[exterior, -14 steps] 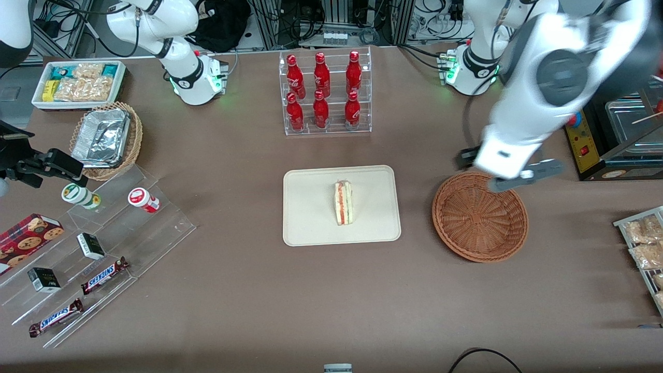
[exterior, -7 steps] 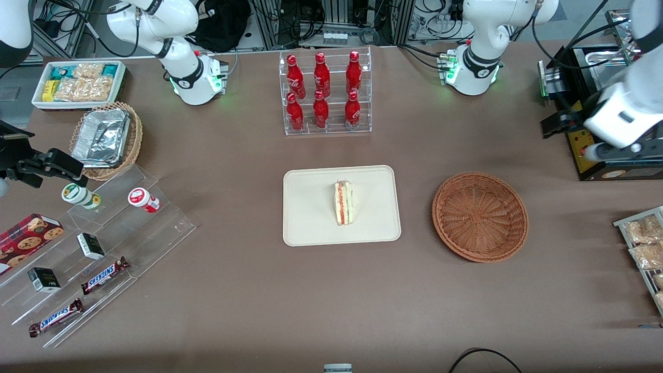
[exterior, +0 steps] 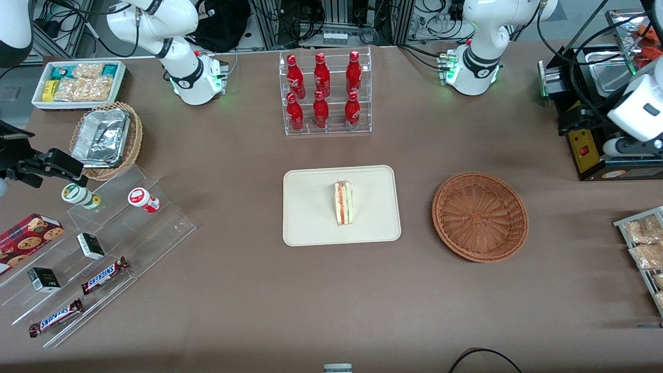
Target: Place sandwich from basket to tray
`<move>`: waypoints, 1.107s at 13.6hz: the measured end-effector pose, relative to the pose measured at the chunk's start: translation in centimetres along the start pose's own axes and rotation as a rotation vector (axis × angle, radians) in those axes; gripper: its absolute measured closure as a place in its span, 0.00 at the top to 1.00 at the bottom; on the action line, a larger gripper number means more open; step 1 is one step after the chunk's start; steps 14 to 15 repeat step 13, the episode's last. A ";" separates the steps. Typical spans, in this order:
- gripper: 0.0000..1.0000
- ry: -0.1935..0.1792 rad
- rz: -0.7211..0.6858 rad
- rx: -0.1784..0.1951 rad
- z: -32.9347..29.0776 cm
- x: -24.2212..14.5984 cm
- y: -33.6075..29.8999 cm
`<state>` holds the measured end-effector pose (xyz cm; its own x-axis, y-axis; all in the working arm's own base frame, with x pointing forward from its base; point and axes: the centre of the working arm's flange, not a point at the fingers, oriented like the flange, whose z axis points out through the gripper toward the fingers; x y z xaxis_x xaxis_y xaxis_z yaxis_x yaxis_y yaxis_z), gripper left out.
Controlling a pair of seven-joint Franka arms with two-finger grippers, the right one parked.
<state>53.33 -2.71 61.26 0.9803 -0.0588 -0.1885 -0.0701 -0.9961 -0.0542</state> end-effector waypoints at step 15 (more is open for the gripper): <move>1.00 0.026 -0.038 -0.005 -0.1 0.9 -1.2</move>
